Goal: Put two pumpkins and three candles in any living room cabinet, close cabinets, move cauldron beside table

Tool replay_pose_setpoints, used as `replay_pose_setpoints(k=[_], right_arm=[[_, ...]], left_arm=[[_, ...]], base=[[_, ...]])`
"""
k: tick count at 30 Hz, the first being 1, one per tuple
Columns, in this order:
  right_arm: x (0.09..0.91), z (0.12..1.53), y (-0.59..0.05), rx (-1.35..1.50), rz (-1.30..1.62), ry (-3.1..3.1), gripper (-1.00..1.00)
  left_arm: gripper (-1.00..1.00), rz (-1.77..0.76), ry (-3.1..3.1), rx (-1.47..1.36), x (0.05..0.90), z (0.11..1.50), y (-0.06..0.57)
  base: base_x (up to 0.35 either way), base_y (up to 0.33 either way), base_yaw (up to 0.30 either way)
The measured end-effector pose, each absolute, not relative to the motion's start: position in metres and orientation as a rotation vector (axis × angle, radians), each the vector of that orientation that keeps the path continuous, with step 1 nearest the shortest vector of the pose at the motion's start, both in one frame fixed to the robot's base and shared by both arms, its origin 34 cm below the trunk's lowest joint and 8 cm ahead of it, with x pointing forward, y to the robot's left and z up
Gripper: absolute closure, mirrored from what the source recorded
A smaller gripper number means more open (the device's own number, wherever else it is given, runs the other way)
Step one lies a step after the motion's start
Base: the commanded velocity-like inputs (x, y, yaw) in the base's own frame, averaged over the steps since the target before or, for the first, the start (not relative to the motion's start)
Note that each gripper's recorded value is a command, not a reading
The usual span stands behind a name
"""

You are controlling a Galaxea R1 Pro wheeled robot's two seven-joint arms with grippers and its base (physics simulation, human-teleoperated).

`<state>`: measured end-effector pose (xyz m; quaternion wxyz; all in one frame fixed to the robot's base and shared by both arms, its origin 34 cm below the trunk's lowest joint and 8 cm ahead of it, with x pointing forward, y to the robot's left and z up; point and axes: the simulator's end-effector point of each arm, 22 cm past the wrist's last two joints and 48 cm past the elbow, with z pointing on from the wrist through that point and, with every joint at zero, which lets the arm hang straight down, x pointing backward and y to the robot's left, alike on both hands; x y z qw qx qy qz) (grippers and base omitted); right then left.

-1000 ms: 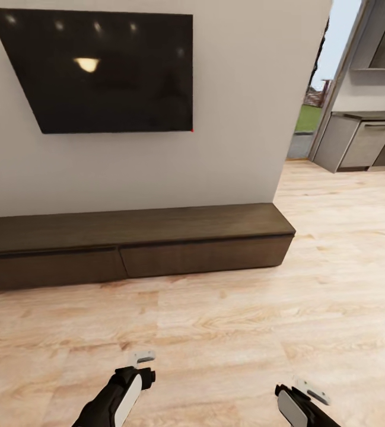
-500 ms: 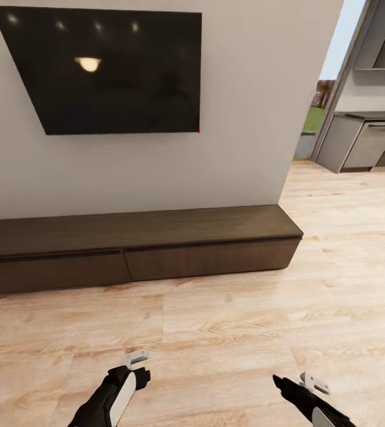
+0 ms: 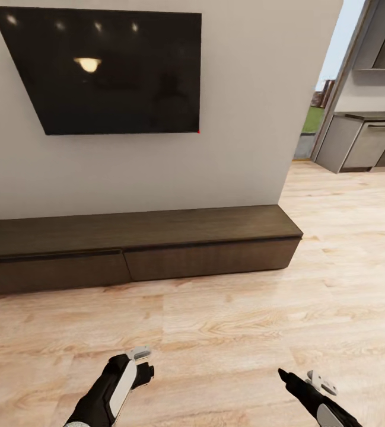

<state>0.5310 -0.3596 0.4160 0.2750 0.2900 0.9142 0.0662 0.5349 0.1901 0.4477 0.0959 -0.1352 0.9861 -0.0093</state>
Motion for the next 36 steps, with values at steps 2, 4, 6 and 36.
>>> replay_pose_setpoints(k=[2,4,6,36], right_arm=[[0.535,0.419,-0.36,0.797,0.204,2.435,-1.0],[0.547,0.428,-0.361,0.843,0.279,2.37,-1.0],[0.559,0.44,-0.36,0.884,0.37,2.292,-1.0],[0.654,0.481,-0.275,1.144,0.803,1.744,-1.0]], left_arm=[[-1.0,-0.103,2.94,-0.43,0.541,0.46,0.183],[-1.0,-0.169,2.94,-0.456,0.549,0.473,0.179],[-1.0,-0.22,2.934,-0.457,0.557,0.487,0.175],[-1.0,-0.902,2.73,-0.608,0.595,0.564,0.27]], base=[[0.0,0.0,0.0],[0.0,0.0,0.0],[0.0,0.0,0.0],[0.0,0.0,0.0]])
